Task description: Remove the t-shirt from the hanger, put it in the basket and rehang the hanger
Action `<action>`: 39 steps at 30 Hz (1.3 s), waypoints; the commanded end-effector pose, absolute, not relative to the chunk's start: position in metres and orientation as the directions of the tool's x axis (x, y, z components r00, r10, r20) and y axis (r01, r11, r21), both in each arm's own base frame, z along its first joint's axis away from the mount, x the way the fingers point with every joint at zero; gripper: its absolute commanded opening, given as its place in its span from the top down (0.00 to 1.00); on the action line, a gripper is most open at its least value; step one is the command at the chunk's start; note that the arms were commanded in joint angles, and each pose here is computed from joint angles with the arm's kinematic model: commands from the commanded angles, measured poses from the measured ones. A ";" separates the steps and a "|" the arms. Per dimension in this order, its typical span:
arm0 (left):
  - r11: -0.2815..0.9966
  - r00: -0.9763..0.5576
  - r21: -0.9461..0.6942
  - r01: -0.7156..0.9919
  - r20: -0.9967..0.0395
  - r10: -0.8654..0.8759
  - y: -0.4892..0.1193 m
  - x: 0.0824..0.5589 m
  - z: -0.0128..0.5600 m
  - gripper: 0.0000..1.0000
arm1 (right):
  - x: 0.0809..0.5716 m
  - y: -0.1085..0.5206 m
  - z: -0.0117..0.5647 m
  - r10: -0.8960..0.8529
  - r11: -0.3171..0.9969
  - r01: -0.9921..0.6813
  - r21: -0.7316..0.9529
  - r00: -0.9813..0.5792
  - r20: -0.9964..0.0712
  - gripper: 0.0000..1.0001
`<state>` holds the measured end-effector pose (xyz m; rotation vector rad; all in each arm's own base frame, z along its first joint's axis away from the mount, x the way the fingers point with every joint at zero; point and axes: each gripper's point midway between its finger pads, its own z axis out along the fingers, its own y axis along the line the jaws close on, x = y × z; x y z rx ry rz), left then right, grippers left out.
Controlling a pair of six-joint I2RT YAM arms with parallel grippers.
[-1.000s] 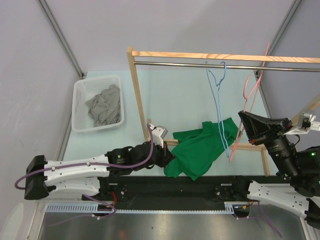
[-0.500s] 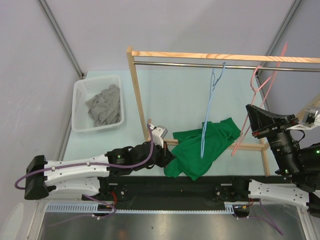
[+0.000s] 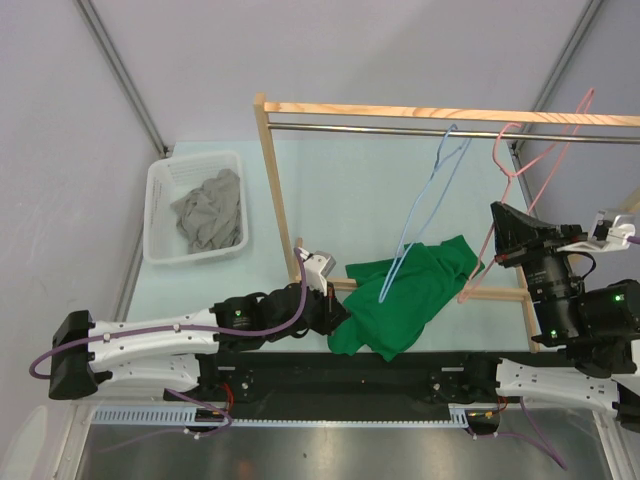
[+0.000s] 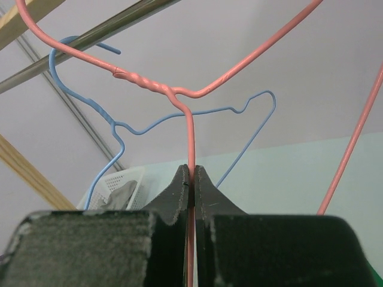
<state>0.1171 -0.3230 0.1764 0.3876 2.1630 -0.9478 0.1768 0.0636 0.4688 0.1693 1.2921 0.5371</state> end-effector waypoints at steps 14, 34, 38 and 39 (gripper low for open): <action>0.631 -0.686 -0.569 0.527 -0.723 -0.079 -0.326 0.115 0.203 1.00 | 0.189 0.057 0.454 0.465 0.885 -0.105 0.454 0.157 -0.871 1.00; 0.675 -0.684 -0.540 0.503 -0.726 -0.072 -0.315 0.119 0.206 1.00 | 0.178 0.047 0.423 0.523 0.850 -0.066 0.523 -0.027 -0.852 0.31; 0.710 -0.646 -0.526 0.468 -0.752 -0.130 -0.292 0.128 0.221 1.00 | 0.171 0.040 0.423 0.535 0.838 -0.082 0.539 -0.070 -0.842 0.13; 0.726 -0.629 -0.515 0.456 -0.764 -0.147 -0.284 0.133 0.225 1.00 | 0.170 0.037 0.424 0.545 0.831 -0.086 0.550 -0.075 -0.835 0.08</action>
